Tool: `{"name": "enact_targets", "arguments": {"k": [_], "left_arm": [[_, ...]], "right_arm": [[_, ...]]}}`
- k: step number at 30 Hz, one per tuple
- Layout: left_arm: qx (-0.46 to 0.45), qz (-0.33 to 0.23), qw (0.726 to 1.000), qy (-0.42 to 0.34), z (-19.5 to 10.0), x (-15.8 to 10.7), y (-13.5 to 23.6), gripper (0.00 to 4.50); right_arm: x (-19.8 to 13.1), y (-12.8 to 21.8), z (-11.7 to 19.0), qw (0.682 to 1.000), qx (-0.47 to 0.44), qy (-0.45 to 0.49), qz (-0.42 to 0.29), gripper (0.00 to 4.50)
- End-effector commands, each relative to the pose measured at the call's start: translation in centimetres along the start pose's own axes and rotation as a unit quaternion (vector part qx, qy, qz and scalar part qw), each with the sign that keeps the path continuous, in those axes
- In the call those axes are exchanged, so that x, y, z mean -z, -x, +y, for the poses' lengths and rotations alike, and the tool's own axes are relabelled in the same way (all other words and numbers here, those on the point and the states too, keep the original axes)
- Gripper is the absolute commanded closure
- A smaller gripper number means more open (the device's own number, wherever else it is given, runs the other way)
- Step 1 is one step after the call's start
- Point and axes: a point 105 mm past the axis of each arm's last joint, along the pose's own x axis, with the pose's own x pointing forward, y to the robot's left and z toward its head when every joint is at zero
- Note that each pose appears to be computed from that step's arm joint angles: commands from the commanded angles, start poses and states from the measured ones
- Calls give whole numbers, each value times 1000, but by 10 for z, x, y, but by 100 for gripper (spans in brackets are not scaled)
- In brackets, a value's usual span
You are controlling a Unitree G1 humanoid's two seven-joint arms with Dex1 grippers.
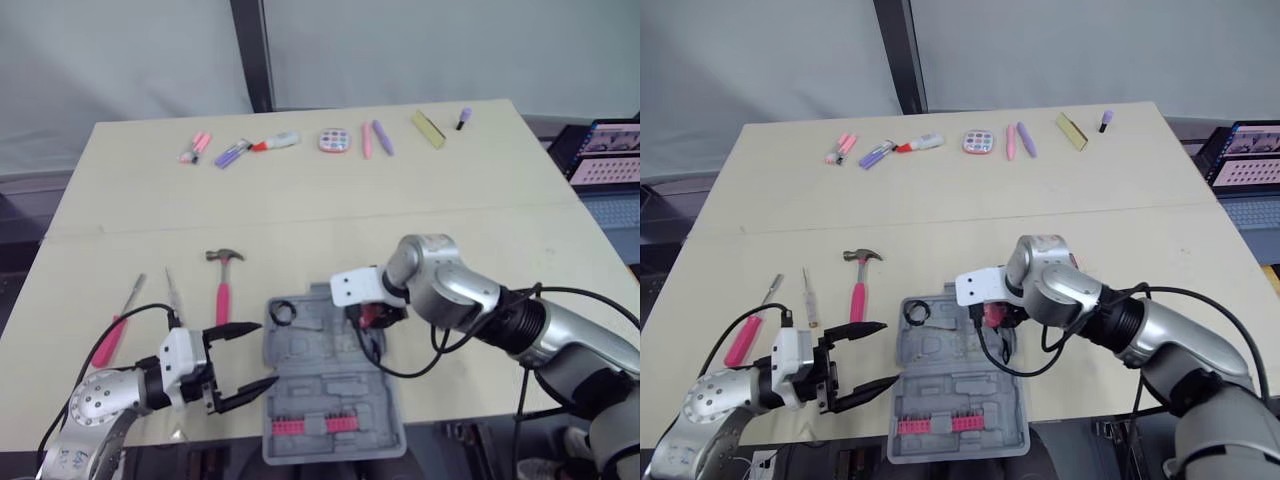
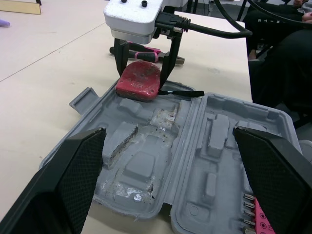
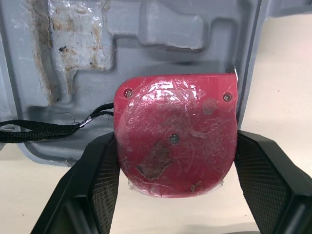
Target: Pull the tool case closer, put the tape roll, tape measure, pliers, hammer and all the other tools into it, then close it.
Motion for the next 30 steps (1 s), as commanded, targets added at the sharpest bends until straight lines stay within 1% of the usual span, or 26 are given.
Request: {"name": "enact_targets", "arguments": {"k": [1, 12, 30], "left_arm": [[-1, -2, 1000, -11, -2, -3, 1, 0], [-2, -4, 1000, -11, -5, -1, 0, 0], [-7, -6, 1000, -8, -8, -2, -2, 0]], "right_arm": [[-9, 10, -5, 1000, 13, 21, -7, 155], [-18, 18, -8, 999, 13, 31, -16, 155], [-17, 9, -5, 999, 6, 36, -10, 155]]}}
